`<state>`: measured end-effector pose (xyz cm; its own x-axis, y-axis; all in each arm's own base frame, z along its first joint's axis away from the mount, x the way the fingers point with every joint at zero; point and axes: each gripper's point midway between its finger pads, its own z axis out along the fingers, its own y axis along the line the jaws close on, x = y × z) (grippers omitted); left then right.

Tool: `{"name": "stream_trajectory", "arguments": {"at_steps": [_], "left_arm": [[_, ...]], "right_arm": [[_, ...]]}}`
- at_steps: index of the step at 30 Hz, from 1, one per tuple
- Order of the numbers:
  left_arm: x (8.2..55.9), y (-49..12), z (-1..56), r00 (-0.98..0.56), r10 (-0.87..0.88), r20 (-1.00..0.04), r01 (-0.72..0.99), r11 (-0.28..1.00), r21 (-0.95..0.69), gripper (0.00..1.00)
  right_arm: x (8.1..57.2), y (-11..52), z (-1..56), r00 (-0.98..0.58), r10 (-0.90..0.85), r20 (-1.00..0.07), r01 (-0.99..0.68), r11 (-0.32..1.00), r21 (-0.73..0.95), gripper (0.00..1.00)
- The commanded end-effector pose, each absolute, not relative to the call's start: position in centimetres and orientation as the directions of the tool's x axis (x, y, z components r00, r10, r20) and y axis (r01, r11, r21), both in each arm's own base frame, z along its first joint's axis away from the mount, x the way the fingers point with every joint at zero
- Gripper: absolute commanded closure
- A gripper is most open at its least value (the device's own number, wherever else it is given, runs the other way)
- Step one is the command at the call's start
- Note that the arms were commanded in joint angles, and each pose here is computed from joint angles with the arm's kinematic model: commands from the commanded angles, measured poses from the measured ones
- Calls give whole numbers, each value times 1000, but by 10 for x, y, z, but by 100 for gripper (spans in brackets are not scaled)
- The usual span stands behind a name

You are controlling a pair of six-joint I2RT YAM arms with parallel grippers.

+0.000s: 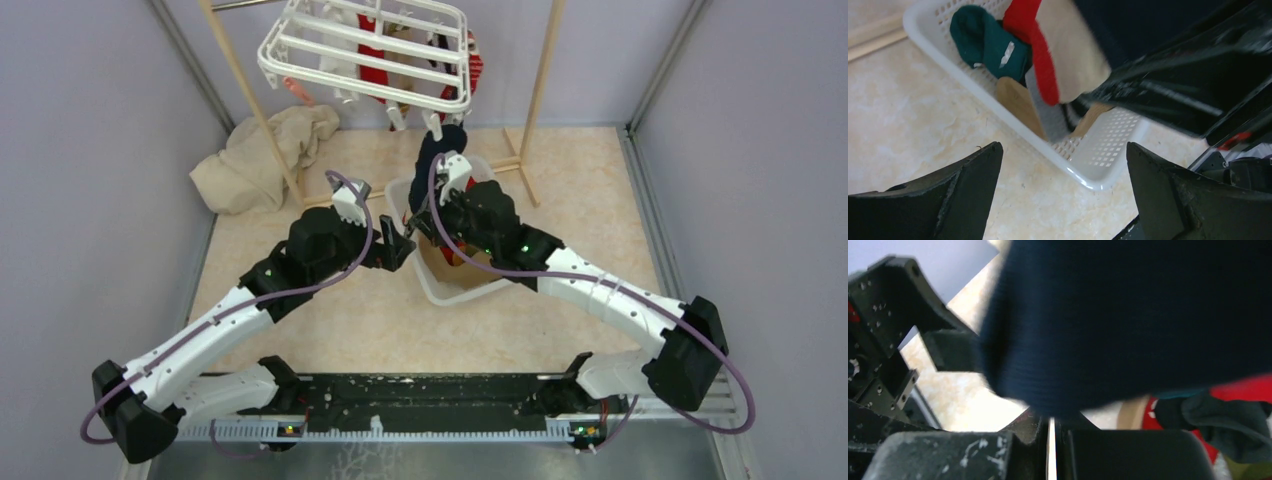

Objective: Remove the socks clipped to the hanger
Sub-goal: Adjust the hanger on the clothesline.

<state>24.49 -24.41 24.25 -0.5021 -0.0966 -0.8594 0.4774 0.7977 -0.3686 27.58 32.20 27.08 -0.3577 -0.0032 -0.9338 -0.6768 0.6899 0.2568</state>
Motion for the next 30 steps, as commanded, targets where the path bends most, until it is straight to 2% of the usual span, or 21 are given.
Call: {"name": "stream_trajectory", "arguments": {"at_steps": [1,9,20,22,24,26,29,30], "left_arm": [[250,-257,283,-376,-127,-918,583,738,-341,1],[245,-243,271,-355,-105,-929,572,762,-305,1],[261,-198,258,-290,-127,-949,388,890,-238,2],[268,-187,260,-262,-138,-955,324,919,-222,10],[273,-183,263,-241,-133,-961,302,931,-204,26],[275,-182,265,-229,-130,-965,297,935,-197,48],[279,-178,268,-224,-145,-964,260,944,-202,88],[279,-176,268,-224,-153,-963,249,946,-208,98]], "right_arm": [[256,356,293,-368,5,-930,-741,603,296,100],[234,393,301,-418,7,-908,-787,496,366,100],[219,413,317,-461,-4,-887,-812,405,420,100],[216,414,318,-467,-5,-884,-814,394,428,100],[213,415,318,-477,-8,-879,-813,382,438,100],[211,414,318,-484,-7,-875,-812,377,446,100],[209,415,318,-492,-13,-871,-811,372,452,100],[209,414,318,-492,-11,-870,-809,374,453,99]]}}
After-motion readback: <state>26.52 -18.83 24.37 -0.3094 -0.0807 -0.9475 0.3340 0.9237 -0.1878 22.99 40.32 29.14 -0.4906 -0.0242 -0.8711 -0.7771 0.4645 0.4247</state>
